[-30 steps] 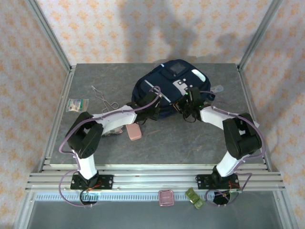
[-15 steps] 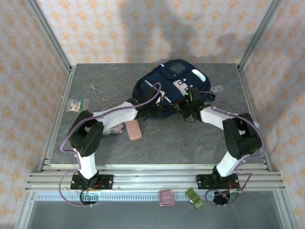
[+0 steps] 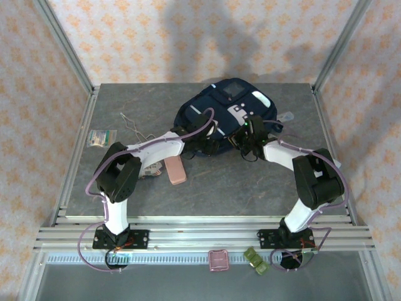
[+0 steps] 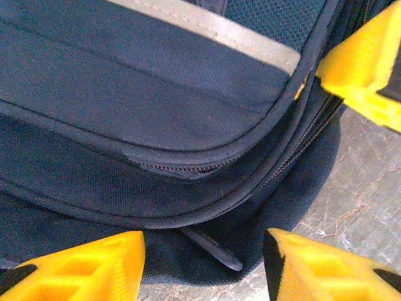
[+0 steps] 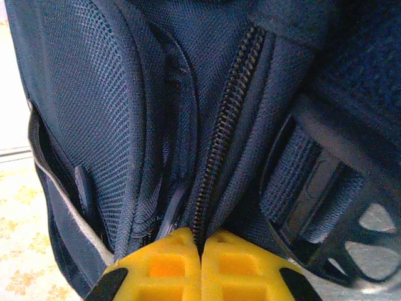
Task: Pack books, pencil case, and school supplies into a backpack
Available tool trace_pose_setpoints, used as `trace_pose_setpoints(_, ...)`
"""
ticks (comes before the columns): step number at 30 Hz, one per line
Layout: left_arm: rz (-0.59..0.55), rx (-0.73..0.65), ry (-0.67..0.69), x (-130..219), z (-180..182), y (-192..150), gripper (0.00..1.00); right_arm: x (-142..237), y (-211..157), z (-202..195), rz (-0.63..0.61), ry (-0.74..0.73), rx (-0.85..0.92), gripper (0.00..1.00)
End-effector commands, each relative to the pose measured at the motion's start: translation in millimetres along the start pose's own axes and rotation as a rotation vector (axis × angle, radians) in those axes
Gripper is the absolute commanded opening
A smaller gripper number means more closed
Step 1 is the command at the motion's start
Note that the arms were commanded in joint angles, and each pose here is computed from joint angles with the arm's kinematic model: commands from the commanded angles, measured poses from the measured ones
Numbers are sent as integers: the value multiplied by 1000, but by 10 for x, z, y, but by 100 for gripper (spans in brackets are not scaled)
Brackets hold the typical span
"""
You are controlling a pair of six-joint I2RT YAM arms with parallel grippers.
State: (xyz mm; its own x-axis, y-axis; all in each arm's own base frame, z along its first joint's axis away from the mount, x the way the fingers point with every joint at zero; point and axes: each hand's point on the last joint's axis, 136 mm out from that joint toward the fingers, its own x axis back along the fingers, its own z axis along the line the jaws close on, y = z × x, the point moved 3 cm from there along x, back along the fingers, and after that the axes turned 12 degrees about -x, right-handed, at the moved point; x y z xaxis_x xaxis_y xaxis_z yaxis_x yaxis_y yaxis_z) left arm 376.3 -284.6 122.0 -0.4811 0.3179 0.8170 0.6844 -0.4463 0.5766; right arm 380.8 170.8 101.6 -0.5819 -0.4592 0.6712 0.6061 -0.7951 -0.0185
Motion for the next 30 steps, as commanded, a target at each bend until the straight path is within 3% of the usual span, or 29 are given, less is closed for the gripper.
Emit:
trace_pose_setpoints(1, 57, 28, 25, -100, 37, -23, 56, 87, 6, 129, -33, 61, 36, 0)
trace_pose_setpoints(11, 160, 34, 85, -260, 28, -227, 50, 65, -31, 117, -23, 65, 34, 0)
trace_pose_setpoints(14, 185, 41, 77, -290, 1, -307, 30, 63, -26, 120, -26, 67, 34, 0)
trace_pose_setpoints(20, 209, 44, 104, -254, -31, -428, 41, 48, -20, 117, -29, 66, 33, 0)
trace_pose_setpoints(26, 191, 75, 40, -261, -139, -439, 42, 31, -45, 130, -17, 72, 33, 0)
trace_pose_setpoints(30, 237, 71, 42, -406, -151, -515, 43, 22, -80, 147, -11, 79, 31, 0)
